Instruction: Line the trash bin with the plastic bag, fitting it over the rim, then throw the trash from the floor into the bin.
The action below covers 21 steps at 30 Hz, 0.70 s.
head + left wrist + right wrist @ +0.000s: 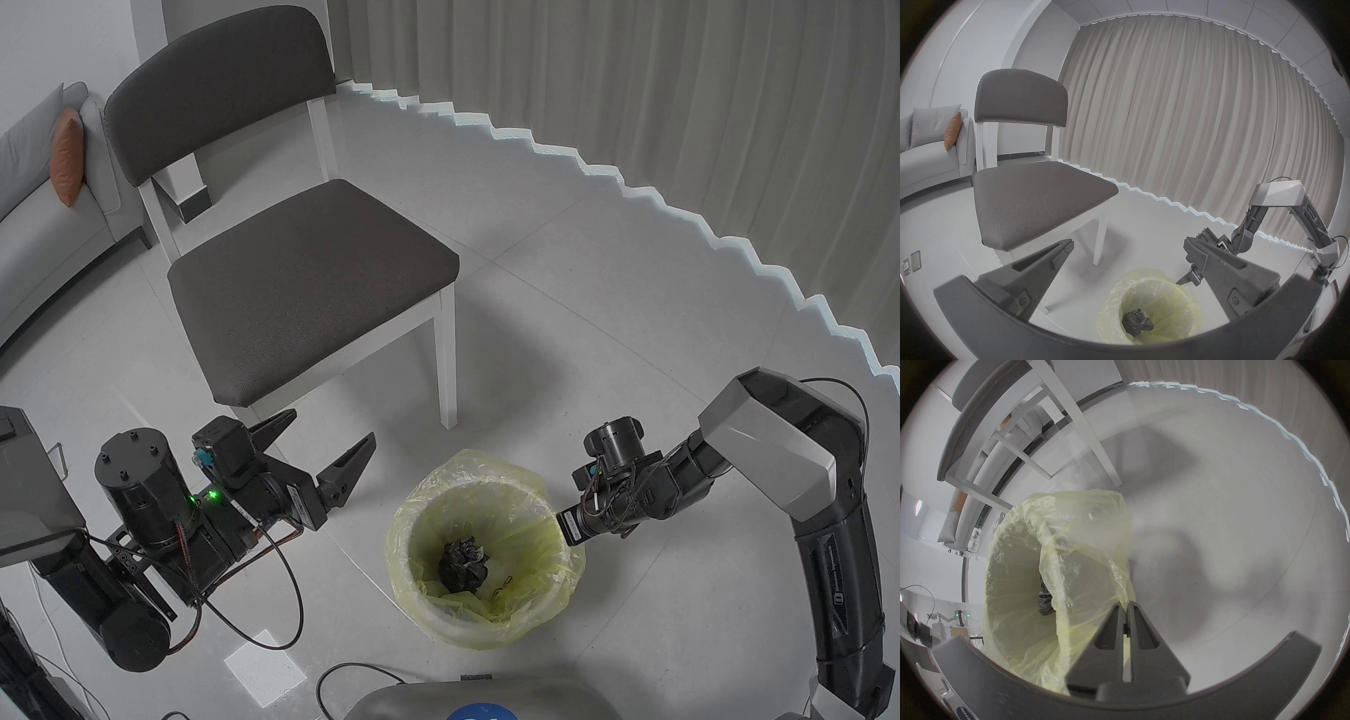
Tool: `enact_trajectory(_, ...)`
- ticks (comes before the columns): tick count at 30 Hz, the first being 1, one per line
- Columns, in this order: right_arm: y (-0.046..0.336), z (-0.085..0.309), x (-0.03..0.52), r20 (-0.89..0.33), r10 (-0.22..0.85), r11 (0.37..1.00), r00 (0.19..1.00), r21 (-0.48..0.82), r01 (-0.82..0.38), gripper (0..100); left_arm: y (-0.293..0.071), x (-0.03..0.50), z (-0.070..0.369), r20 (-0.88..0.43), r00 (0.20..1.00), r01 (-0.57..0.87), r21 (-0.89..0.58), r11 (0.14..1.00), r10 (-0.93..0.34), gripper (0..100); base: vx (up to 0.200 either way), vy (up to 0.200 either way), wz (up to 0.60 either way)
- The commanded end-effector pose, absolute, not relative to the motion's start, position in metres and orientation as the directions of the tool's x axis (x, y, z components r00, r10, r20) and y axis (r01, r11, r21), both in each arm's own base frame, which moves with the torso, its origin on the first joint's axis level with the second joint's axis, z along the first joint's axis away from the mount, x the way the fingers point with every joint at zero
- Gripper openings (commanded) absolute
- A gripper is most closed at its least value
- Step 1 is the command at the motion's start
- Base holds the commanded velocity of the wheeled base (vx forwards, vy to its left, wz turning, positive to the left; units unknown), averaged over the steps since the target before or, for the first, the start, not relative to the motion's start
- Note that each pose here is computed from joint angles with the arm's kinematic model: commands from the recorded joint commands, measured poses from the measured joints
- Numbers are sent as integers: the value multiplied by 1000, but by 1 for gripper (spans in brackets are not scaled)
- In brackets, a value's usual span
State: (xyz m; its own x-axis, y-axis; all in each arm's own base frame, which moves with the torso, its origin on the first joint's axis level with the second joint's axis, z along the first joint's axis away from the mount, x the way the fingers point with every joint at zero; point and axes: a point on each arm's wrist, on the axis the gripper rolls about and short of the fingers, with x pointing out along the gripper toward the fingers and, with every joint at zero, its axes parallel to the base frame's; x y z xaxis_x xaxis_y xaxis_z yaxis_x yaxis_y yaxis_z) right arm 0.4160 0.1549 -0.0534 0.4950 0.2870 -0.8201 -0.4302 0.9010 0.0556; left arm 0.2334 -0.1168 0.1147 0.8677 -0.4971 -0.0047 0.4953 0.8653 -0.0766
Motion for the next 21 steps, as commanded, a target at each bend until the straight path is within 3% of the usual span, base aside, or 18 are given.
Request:
enact_trajectory(1, 157, -60, 418, -832, 272, 898, 484, 39, -437, 0, -117, 234, 117, 12, 868, 496, -76, 865, -497, 100, 0, 0, 0)
enact_trajectory(21, 144, -56, 423, -832, 190, 906, 521, -55, -419, 0, -117, 233, 116, 9, 868, 496, -75, 865, -497, 100, 0, 0, 0)
